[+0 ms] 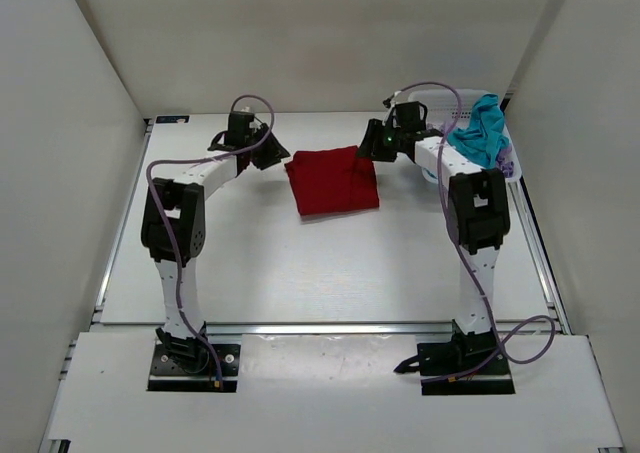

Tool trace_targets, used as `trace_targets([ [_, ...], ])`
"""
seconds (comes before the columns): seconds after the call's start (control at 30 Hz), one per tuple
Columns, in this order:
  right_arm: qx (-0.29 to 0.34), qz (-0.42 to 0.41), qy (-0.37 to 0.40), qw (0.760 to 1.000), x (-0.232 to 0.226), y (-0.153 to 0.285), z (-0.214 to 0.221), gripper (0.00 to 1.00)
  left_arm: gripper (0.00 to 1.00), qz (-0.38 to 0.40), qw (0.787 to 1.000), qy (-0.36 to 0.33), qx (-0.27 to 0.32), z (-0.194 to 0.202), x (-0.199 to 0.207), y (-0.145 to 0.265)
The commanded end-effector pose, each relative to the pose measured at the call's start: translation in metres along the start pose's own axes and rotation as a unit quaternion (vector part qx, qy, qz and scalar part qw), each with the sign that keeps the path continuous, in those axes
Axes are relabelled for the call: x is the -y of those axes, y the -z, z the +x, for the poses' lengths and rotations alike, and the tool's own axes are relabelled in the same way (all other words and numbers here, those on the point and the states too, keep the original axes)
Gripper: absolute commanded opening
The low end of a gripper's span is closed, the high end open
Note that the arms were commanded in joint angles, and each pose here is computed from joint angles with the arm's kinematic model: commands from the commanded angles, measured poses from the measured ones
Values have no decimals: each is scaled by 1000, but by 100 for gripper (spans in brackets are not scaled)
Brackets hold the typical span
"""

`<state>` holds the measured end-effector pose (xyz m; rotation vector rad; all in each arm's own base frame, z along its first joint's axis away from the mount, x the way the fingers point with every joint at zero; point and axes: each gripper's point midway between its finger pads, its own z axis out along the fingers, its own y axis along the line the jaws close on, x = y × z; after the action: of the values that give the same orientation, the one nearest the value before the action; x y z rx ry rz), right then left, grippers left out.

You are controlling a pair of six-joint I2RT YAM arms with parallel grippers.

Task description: Fold and stack the t-shirts

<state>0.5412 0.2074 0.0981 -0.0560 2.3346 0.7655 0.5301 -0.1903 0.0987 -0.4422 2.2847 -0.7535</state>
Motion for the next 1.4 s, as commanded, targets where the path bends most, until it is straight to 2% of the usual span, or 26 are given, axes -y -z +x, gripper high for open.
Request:
trace_targets([
  [0.0, 63, -15, 38, 997, -43, 46, -20, 43, 47, 71, 995, -64, 18, 14, 69, 37],
  [0.03, 53, -17, 25, 998, -38, 43, 2, 37, 48, 82, 994, -73, 11, 27, 81, 39],
  [0.07, 44, -19, 12, 999, -35, 49, 21, 27, 48, 76, 994, -76, 1, 39, 74, 36],
  [0.1, 55, -36, 14, 998, -41, 55, 20, 20, 48, 73, 993, -87, -12, 56, 74, 33],
  [0.13, 47, -39, 3, 998, -38, 58, 36, 17, 48, 59, 994, -89, -21, 70, 65, 29],
  [0.17, 34, -32, -8, 999, -27, 58, 53, 11, 49, 56, 994, -90, -13, 70, 64, 30],
  [0.2, 35, -42, -6, 998, -30, 58, 59, 9, 50, 57, 994, -89, -7, 71, 60, 34],
  [0.27, 24, -34, -7, 999, -24, 62, 72, 12, 50, 40, 997, -73, -3, 75, 38, 41],
  [0.33, 17, -17, -18, 1000, -9, 66, 87, 28, 50, 28, 997, -71, 8, 72, 27, 50],
  [0.37, 31, -16, -15, 999, -9, 71, 80, 34, 49, 18, 997, -72, 8, 73, 16, 53],
  [0.47, 25, -5, -26, 999, 6, 75, 101, 39, 50, 25, 997, -73, -9, 91, 7, 57],
  [0.5, 33, -6, -25, 999, 6, 79, 97, 39, 50, 13, 997, -72, -16, 100, -6, 58],
  [0.63, 47, 8, -32, 998, 16, 88, 103, 39, 52, 27, 998, -62, -20, 120, -10, 69],
  [0.8, 37, -14, -46, 998, 21, 86, 105, 38, 55, 63, 996, -57, -8, 122, 10, 74],
  [0.9, 29, -19, -46, 998, 21, 78, 103, 36, 56, 58, 996, -56, -24, 130, 11, 61],
  [1.0, 20, -30, -57, 998, 23, 71, 102, 32, 52, 62, 997, -46, -33, 132, 11, 50],
  [1.23, 9, -30, -61, 998, 25, 63, 104, 35, 35, 69, 996, -38, -42, 131, 15, 38],
  [1.3, 11, -29, -63, 998, 28, 62, 107, 28, 28, 71, 996, -34, -43, 133, 14, 36],
  [1.37, 8, -33, -64, 997, 27, 61, 109, 13, 17, 73, 996, -35, -43, 134, 16, 36],
])
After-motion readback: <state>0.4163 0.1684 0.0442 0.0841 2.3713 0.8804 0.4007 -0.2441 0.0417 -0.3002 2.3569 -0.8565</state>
